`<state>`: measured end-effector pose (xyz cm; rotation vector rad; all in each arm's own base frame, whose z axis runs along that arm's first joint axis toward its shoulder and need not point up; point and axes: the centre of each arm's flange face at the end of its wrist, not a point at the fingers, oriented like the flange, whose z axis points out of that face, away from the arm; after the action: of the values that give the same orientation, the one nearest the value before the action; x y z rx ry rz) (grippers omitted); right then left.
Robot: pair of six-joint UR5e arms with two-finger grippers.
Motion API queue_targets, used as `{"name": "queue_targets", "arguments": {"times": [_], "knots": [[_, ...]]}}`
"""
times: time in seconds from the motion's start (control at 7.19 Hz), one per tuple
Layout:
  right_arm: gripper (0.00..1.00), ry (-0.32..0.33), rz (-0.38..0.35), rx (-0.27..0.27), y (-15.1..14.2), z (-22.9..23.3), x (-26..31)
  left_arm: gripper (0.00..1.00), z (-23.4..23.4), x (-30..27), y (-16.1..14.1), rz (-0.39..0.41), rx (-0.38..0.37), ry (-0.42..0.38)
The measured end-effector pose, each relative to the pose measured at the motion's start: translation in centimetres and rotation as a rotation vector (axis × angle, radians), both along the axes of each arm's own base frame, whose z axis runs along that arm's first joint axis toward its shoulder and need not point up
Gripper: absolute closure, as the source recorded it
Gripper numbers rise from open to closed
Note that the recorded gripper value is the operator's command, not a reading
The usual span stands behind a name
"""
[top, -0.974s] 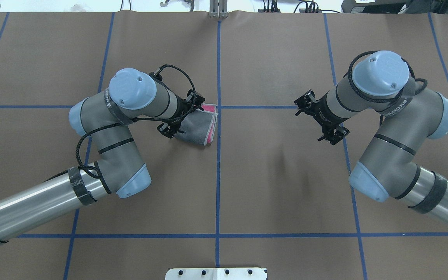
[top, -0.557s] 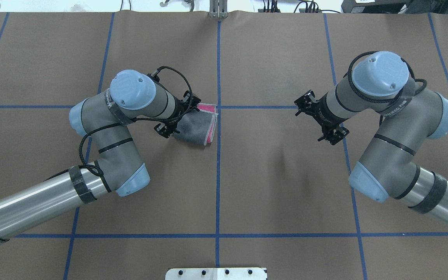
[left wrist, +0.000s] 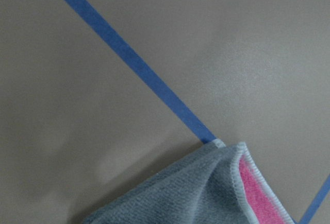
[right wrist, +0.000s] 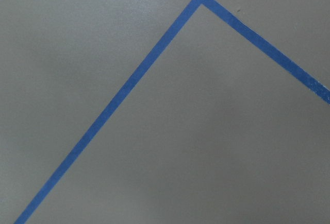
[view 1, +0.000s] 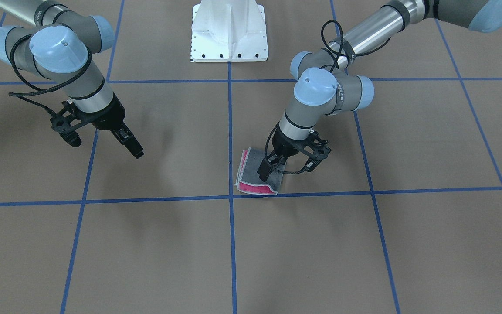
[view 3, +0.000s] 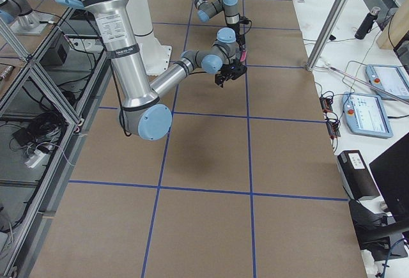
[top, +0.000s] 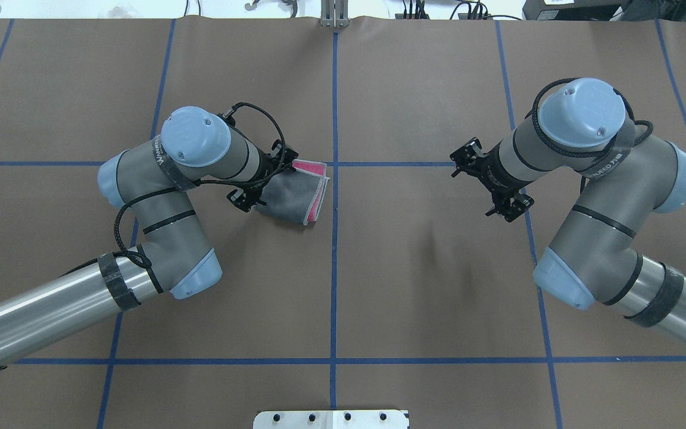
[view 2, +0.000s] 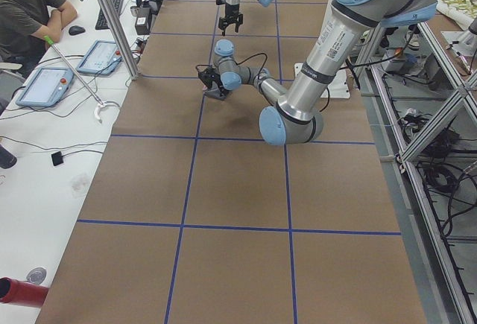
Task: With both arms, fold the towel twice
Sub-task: 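Release the towel and raise the left gripper away from it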
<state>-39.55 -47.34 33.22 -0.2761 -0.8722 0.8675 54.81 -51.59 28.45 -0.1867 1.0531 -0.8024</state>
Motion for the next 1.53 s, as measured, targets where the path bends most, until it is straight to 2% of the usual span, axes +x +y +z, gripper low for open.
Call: {"name": "queue_targets", "arguments": {"times": [0.42,0.7,0.83,1.11,1.25,1.39,1.53], "knots": [[0.0,-0.006,-0.003,0.004,0.0,-0.6,-0.5,0.05,-1.0,-3.4,-0.6,0.004,-0.005,0.039],[0.0,-0.013,-0.006,0.009,-0.2,-1.3,-1.0,0.22,-1.8,-6.0,-1.8,0.004,-0.011,0.069],[0.0,-0.014,-0.006,0.01,-0.2,-1.4,-1.1,0.23,-1.8,-6.2,-2.1,0.001,0.0,0.066],[0.0,-0.014,-0.007,0.01,-0.2,-1.4,-1.2,0.24,-2.0,-6.1,-2.6,-0.016,0.077,0.042],[0.0,-0.014,-0.007,0.01,-0.2,-1.4,-1.2,0.3,-2.4,-6.1,-2.9,-0.024,0.104,0.036],[0.0,-0.015,-0.008,0.013,-0.2,-1.5,-1.1,0.31,-3.0,-6.0,-3.1,-0.029,0.119,0.037],[0.0,-0.017,-0.005,0.02,-0.4,-1.5,-0.8,0.26,-3.5,-6.4,-3.6,-0.034,0.135,0.041]]}}
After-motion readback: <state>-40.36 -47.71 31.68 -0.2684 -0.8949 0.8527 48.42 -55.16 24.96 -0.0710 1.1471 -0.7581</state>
